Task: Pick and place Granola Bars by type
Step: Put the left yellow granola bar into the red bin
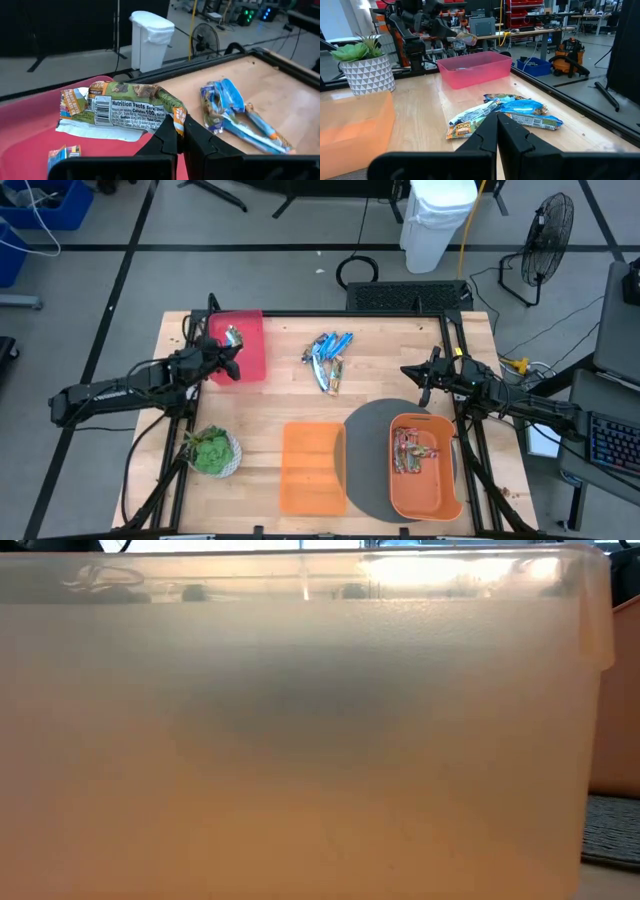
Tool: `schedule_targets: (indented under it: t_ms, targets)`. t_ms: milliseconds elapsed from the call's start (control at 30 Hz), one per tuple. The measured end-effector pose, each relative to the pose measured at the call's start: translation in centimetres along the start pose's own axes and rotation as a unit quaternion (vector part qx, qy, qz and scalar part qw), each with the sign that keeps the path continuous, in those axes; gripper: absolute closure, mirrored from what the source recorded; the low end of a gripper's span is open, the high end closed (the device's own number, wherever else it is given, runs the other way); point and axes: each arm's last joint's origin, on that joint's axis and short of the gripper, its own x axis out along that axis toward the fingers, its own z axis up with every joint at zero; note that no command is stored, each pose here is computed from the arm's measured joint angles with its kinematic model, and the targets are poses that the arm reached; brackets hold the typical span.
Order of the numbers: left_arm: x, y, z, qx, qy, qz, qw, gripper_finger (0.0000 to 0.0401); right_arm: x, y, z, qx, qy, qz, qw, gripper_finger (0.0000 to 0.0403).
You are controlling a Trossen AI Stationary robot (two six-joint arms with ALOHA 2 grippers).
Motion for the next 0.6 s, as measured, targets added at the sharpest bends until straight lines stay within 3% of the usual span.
schedule_targets:
  t_ms: [167, 367, 600]
  targets:
    - [0.1, 0.2, 0.0, -0.012, 0.002, 0.007, 1.0, 0.0391, 0.0, 0.0, 0.0, 0.0, 0.0, 0.0, 1.0, 0.0403]
    - [0.2, 1.0, -0.5, -0.065, 0.015, 0.063, 0.996, 0.0391, 0.0, 0.0, 0.0, 0.0, 0.0, 0.0, 1.0, 0.0403]
    - [0.2, 1.5, -0.9, -0.074, 0.032, 0.089, 0.993, 0.0389, 0.0, 0.0, 0.0, 0.0, 0.0, 0.0, 1.0, 0.0403]
